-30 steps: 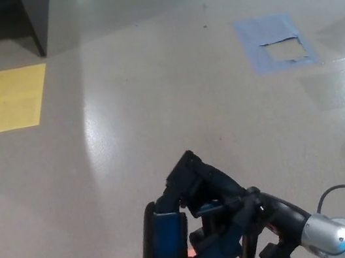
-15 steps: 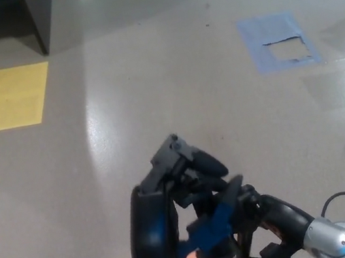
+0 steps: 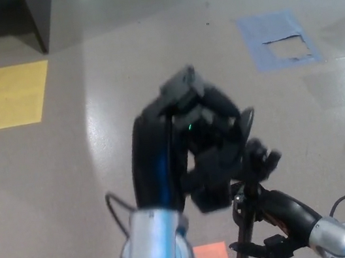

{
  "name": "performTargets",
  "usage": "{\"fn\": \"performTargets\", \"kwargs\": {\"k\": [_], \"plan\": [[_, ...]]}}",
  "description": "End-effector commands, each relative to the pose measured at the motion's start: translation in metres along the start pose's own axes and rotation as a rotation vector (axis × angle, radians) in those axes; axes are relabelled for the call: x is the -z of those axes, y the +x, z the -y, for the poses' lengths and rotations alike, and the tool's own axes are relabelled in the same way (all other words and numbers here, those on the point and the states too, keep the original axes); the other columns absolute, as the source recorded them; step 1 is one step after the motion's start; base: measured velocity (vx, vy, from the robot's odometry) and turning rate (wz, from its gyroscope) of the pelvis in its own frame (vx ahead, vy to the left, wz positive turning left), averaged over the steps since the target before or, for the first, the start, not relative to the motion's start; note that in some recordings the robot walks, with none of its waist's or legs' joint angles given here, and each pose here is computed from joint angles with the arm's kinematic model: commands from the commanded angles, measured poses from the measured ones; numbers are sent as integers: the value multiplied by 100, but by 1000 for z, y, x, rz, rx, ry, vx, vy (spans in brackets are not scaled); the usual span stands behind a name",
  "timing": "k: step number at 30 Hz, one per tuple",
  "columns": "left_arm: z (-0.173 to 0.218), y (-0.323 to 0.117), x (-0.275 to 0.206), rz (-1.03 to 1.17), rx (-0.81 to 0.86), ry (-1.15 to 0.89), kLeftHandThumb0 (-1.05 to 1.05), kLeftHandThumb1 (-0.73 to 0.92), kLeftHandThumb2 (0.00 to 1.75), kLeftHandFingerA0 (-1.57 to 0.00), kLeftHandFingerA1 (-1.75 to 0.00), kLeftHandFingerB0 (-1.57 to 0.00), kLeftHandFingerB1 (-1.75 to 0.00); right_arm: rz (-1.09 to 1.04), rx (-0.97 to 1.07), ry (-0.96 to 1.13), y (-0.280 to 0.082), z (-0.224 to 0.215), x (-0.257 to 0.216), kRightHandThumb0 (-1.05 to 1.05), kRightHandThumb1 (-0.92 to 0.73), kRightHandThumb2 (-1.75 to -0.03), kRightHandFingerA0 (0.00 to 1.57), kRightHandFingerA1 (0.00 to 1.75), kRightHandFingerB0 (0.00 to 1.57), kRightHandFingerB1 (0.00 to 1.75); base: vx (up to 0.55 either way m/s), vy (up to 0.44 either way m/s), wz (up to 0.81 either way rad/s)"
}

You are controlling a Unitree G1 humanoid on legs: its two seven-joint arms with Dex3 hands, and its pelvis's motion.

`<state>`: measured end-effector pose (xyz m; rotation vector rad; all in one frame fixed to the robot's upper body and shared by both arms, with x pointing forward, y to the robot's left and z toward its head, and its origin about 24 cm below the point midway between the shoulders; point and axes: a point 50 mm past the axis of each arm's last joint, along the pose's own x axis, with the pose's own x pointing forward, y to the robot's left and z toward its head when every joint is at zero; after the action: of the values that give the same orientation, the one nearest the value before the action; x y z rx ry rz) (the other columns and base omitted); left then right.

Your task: A phone stand is kept on the floor and the robot uses both its hands to grab it and uses its left hand to extend the phone stand by pulling it upwards

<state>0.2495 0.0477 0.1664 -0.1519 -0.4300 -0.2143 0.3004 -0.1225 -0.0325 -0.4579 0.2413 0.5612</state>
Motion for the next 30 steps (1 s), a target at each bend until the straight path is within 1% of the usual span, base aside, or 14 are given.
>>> {"fn": "performTargets", "kwargs": {"k": [1,7,8,10,11,18,19,20,21,23,25,26,29,30], "plan": [[64,40,-110,50,146,-642,-3,52,78,-101,-175,-73,-175,25,206,99,-3,17,2,-105,-60,-59,80,92,59,81,0,0,0],[62,48,-119,57,138,-623,-5,49,78,-100,-175,-71,-175,-6,211,82,-4,17,6,-105,-61,-58,63,89,58,78,0,0,0],[62,52,-124,61,149,-635,-15,40,87,-133,-152,-107,-139,-6,210,91,-4,17,7,-105,-60,-60,60,90,60,77,0,0,0],[62,55,-130,65,169,-653,-17,39,85,-131,-149,-107,-137,-6,207,98,-6,16,9,-105,-60,-60,62,91,59,77,0,0,0],[62,58,-135,76,172,-643,-12,46,71,-102,-175,-71,-175,-13,210,102,-6,15,10,-105,-61,-59,59,90,60,76,0,0,0],[62,82,-188,215,200,-565,-10,44,81,-98,-175,-64,-175,-39,215,51,-8,10,16,-105,-59,-60,58,88,63,78,0,0,0],[61,84,-193,227,209,-565,-16,37,91,-128,-143,-102,-130,-41,215,55,-8,10,16,-105,-59,-61,58,87,65,79,0,0,0],[61,85,-196,231,213,-565,-16,37,91,-128,-143,-102,-130,-43,215,57,-8,10,16,-105,-59,-61,58,87,65,79,0,0,0],[60,88,-203,249,218,-546,-15,48,78,-101,-175,-67,-175,-44,216,57,-8,10,17,-105,-59,-60,59,88,65,78,0,0,0],[58,95,-221,275,225,-541,-14,49,77,-100,-175,-63,-175,-47,217,69,-9,9,18,-105,-60,-61,57,88,66,78,0,0,0],[55,102,-237,310,213,-512,-13,52,75,-101,-175,-65,-163,-44,218,88,-9,9,19,-105,-60,-62,58,87,68,78,0,0,0],[54,105,-242,320,222,-506,-13,53,76,-101,-175,-64,-113,-47,219,96,-9,8,19,-105,-60,-60,59,89,69,77,0,0,0],[50,115,-265,341,213,-501,-13,50,78,-101,-175,-65,-119,-52,218,98,-10,5,21,-105,-60,-60,58,91,69,78,0,0,0],[50,117,-269,344,214,-495,-12,49,82,-100,-175,-52,-89,-55,218,98,-10,4,21,-105,-60,-61,58,92,69,79,0,0,0]]}}
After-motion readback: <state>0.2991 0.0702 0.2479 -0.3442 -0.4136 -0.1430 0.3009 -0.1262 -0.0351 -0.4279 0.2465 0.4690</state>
